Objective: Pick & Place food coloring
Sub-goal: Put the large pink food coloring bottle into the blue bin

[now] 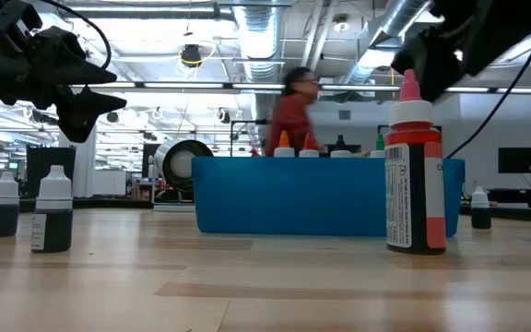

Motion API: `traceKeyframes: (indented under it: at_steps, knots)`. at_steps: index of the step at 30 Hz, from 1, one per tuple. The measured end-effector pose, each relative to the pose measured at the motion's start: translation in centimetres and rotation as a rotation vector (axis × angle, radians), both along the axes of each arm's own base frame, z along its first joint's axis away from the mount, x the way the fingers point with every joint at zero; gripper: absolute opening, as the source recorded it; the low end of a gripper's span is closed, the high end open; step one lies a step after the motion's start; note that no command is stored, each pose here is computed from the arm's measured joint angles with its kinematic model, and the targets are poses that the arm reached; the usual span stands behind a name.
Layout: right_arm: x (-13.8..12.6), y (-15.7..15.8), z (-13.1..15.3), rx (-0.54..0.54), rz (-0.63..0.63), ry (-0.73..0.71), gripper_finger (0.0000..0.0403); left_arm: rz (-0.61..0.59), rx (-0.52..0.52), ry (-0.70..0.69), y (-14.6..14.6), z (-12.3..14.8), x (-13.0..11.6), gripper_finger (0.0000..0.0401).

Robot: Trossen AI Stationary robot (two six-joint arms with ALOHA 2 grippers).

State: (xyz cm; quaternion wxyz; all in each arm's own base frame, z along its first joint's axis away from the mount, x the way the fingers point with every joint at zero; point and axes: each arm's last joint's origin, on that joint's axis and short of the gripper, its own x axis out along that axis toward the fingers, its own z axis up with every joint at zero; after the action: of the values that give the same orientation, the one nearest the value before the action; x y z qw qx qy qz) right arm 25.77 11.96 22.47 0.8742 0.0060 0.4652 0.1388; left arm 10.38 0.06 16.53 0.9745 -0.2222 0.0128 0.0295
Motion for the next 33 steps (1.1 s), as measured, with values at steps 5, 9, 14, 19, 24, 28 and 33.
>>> traceKeyframes:
  at_steps: [5, 9, 14, 19, 24, 28, 33]
  knots:
    - [0.7, -0.1, 0.8, -0.002, 0.042, -0.076, 0.0223, 0.000, -0.002, 0.000, 0.0, 0.0, 0.0, 0.0193]
    - [0.9, -0.3, 0.9, 0.013, 0.049, -0.080, 0.0220, 0.000, -0.007, -0.001, 0.0, 0.0, 0.0, 0.0193]
    - [1.3, 0.0, 0.6, 0.043, 0.070, -0.080, 0.0215, 0.000, -0.007, -0.001, 0.0, 0.0, 0.0, 0.0193]
    - [2.7, 1.3, -0.1, 0.051, 0.122, -0.035, 0.0216, 0.000, -0.007, -0.001, 0.0, 0.0, 0.0, 0.0193]
    - [4.2, 1.6, -0.4, 0.042, 0.116, -0.013, 0.0219, -0.001, -0.007, -0.001, 0.0, 0.0, 0.0, 0.0193]
    - [4.5, 1.4, -0.5, 0.037, 0.106, -0.001, 0.0218, -0.001, -0.007, 0.000, 0.0, 0.0, 0.0, 0.0193]
    - [4.3, 1.2, -0.6, 0.027, 0.102, 0.028, 0.0208, -0.003, -0.007, 0.000, 0.0, 0.0, 0.0, 0.0193]
